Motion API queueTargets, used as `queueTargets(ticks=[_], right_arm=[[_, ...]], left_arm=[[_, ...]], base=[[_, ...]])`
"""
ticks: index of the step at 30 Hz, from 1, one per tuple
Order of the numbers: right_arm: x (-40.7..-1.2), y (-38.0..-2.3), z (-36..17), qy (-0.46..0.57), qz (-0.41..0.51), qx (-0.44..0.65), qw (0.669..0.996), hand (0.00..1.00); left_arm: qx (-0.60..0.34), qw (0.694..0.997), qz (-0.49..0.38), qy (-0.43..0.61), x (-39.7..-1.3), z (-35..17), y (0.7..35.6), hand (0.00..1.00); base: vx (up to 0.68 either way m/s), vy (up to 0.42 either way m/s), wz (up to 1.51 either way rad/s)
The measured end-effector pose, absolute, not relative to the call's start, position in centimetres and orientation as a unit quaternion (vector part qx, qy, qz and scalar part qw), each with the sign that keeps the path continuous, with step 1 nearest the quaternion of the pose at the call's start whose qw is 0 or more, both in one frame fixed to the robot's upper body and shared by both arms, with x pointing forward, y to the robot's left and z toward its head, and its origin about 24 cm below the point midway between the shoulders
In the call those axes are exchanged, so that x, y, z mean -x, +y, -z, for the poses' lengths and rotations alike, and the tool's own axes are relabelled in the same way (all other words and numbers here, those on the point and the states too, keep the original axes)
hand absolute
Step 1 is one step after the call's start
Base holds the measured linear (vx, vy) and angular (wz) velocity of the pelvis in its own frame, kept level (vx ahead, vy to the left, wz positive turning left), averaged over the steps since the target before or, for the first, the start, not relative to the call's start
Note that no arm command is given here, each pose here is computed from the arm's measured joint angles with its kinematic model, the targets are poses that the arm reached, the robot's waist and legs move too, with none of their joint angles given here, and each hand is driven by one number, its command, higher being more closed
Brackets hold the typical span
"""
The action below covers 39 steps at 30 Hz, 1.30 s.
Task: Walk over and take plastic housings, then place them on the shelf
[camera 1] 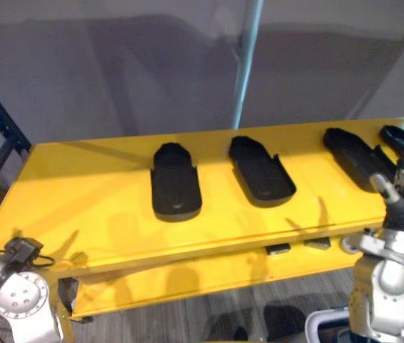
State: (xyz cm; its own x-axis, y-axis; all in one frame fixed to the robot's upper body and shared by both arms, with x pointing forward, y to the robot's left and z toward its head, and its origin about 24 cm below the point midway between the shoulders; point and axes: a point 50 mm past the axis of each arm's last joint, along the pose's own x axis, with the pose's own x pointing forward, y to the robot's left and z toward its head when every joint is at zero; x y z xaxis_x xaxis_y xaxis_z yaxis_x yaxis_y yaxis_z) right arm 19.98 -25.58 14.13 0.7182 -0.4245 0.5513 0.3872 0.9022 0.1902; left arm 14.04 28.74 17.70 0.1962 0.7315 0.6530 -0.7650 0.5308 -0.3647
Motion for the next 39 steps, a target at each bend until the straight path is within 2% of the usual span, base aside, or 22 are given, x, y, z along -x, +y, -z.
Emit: queueTargets(ticks=[1, 2, 7, 12, 17, 20, 39], right_arm=[[-20.0, -25.6, -14.1, -0.305, 0.219, -0.031, 0.926, 0.0], [-20.6, -24.4, -13.9, -0.299, 0.173, -0.049, 0.937, 0.0], [-20.6, -24.4, -13.9, -0.299, 0.174, -0.049, 0.937, 0.0], [-20.5, -24.5, -13.6, -0.293, 0.177, -0.043, 0.938, 0.0], [-20.7, -24.8, -12.9, -0.277, 0.189, -0.024, 0.942, 0.0], [-20.8, -24.9, -12.6, -0.27, 0.196, -0.02, 0.942, 0.0], [-21.8, -24.2, -11.7, -0.251, 0.169, -0.014, 0.953, 0.0]], left_arm=[[-0.025, 0.769, -0.482, -0.42, -13.9, -17.9, 28.5, 0.0], [-0.081, 0.739, -0.44, -0.504, -12.3, -19.9, 26.3, 0.0], [-0.08, 0.739, -0.439, -0.504, -12.3, -19.9, 26.3, 0.0], [-0.06, 0.774, -0.411, -0.478, -13.6, -19.0, 25.6, 0.0], [-0.008, 0.835, -0.392, -0.386, -16.1, -15.9, 25.2, 0.0], [0.007, 0.857, -0.379, -0.349, -16.9, -14.8, 24.7, 0.0], [0.006, 0.863, -0.391, -0.319, -16.1, -13.7, 25.4, 0.0]], base=[[0.0, 0.0, 0.0], [0.0, 0.0, 0.0], [0.0, 0.0, 0.0], [0.0, 0.001, -0.02], [-0.01, -0.007, 0.03], [0.0, -0.007, 0.05], [0.01, 0.016, -0.03]])
